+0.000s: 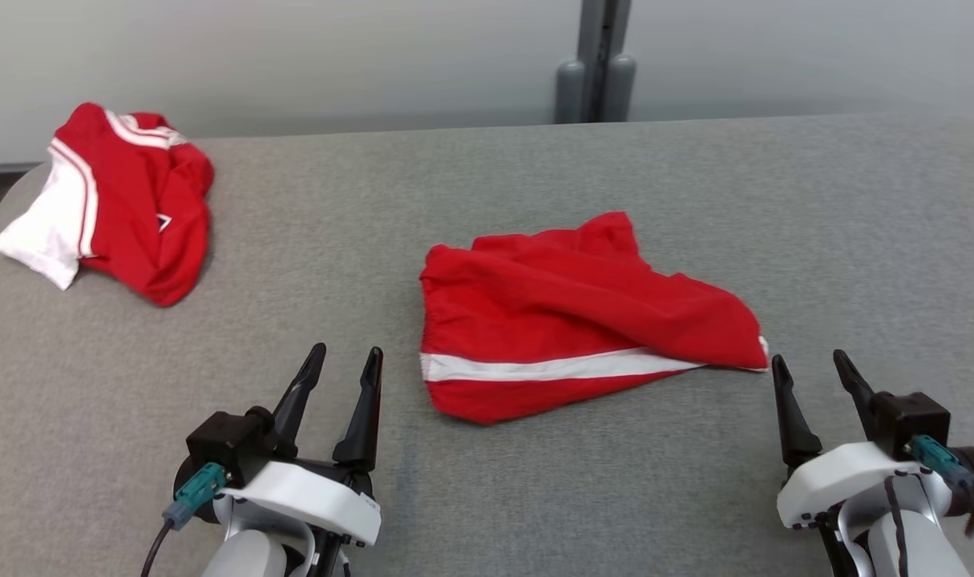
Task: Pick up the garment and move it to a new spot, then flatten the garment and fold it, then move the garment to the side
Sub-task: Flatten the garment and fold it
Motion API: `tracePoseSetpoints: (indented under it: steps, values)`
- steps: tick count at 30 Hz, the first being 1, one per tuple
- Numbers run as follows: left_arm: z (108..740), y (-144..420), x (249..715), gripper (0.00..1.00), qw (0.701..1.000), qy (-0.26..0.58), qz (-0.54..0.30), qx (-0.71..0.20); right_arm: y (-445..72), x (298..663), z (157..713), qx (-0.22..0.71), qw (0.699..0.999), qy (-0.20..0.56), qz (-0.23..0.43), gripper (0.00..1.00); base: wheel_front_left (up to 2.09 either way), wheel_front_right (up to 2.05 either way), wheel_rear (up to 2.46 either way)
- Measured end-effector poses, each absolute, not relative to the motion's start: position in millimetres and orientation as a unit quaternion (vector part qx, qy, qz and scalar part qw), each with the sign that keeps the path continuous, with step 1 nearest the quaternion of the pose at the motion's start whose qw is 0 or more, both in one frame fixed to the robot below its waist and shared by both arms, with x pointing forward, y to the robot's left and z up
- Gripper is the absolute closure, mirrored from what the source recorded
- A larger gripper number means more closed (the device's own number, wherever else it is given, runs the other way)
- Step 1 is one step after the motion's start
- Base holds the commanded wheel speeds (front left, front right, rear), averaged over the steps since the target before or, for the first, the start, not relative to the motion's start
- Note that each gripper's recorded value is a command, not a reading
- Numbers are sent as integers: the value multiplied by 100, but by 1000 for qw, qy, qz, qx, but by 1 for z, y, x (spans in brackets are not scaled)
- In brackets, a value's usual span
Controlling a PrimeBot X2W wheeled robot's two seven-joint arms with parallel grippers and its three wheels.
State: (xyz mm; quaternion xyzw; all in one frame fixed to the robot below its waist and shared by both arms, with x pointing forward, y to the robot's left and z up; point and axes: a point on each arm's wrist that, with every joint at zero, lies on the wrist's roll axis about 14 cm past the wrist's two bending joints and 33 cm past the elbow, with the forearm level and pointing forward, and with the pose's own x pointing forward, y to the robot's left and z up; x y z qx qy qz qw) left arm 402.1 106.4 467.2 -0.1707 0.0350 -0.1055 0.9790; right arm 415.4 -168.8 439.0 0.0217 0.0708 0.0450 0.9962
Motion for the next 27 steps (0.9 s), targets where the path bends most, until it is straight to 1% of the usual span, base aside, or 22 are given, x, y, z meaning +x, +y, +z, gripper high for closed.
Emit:
tracePoseSetpoints:
  steps: [8, 16, 17, 18, 21, 22, 24, 25, 27]
  values:
    - [463, 128, 391, 0, 981, 37, -64, -179, -138, 439, 403, 14, 987, 135, 89, 0, 0, 0, 0]
    - [456, 140, 387, 0, 982, 45, -41, -177, -127, 445, 380, 28, 979, 177, 99, 0, 0, 0, 0]
    - [455, 140, 387, 0, 982, 46, -40, -177, -127, 445, 378, 31, 978, 180, 98, 35, 0, 0, 0]
    - [455, 140, 388, 0, 982, 46, -40, -177, -127, 446, 378, 33, 978, 183, 98, 52, 0, 0, 0]
    - [453, 140, 389, 0, 982, 49, -40, -177, -127, 449, 378, 37, 978, 183, 98, 71, 0, 0, 0]
    - [452, 140, 389, 0, 982, 50, -40, -177, -127, 451, 379, 38, 978, 181, 98, 76, 0, 0, 0]
    - [452, 139, 390, 0, 982, 51, -41, -177, -127, 455, 385, 40, 980, 171, 97, 81, 0, 0, 0]
    - [451, 139, 390, 0, 982, 52, -42, -177, -127, 457, 389, 41, 981, 164, 98, 81, 0, 0, 0]
    - [451, 137, 390, 0, 982, 53, -44, -177, -129, 461, 397, 43, 983, 150, 95, 76, 0, 0, 0]
